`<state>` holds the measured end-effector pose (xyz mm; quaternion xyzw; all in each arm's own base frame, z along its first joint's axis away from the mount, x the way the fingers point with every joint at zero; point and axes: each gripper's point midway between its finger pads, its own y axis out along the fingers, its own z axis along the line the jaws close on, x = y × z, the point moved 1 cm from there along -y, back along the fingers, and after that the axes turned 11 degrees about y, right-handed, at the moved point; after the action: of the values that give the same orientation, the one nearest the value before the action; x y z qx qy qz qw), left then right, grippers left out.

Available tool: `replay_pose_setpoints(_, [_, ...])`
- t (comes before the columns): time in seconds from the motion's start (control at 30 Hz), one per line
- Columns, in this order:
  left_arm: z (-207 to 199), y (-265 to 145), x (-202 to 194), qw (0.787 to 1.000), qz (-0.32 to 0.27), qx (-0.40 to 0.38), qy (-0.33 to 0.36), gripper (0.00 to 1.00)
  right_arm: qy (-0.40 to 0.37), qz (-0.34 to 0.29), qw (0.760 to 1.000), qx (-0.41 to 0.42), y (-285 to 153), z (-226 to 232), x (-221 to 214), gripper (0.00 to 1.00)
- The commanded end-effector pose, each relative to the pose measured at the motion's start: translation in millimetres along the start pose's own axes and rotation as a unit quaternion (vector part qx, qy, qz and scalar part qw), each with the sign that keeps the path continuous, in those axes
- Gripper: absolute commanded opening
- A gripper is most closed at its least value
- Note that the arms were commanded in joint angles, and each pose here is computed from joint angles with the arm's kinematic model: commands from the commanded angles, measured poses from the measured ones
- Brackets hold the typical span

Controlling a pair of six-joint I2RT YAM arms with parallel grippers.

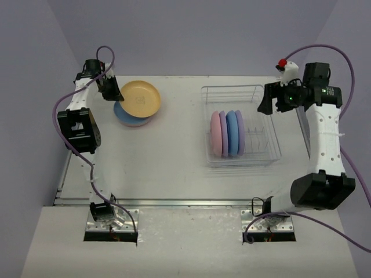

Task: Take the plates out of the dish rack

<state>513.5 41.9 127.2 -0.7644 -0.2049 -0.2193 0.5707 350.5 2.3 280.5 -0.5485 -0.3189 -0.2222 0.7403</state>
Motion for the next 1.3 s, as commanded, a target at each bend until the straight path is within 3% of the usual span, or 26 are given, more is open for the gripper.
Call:
replay_pose_setpoints(0.0, [36, 1, 17, 0.998, -0.032, 0.052, -0.017, 0.0, 0.13, 0.033, 0.98, 0.148, -12, 20, -28, 0.82])
replay_pose_setpoints(0.27, [57, 9, 3, 0.996, -0.022, 0.085, -0.031, 0.04, 0.163, 0.064, 0.957, 0.232, -10, 42, -39, 0.8])
replay_pose_setpoints(0.3, [58, 8, 3, 0.995, -0.021, 0.087, -0.031, 0.13, 0.17, 0.071, 0.953, 0.241, -9, 44, -42, 0.79])
replay_pose_setpoints(0.4, [57, 1, 5, 0.995, -0.025, 0.091, -0.027, 0.56, 0.181, 0.084, 0.945, 0.258, -5, 49, -46, 0.77])
replay_pose_setpoints(0.47, [53, -6, 7, 0.995, -0.03, 0.088, -0.023, 0.74, 0.178, 0.09, 0.945, 0.26, -3, 52, -48, 0.75])
replay_pose_setpoints(0.53, [47, -17, 13, 0.995, -0.04, 0.086, -0.017, 0.86, 0.168, 0.099, 0.945, 0.262, 2, 59, -50, 0.74])
replay_pose_setpoints(0.87, [7, -94, 36, 0.99, -0.1, 0.093, 0.04, 0.91, 0.149, 0.153, 0.948, 0.238, 32, 74, -63, 0.67])
replay_pose_setpoints(1.27, [-69, -120, 24, 0.985, -0.129, 0.048, 0.102, 0.91, 0.146, 0.175, 0.947, 0.227, 58, 60, -80, 0.55])
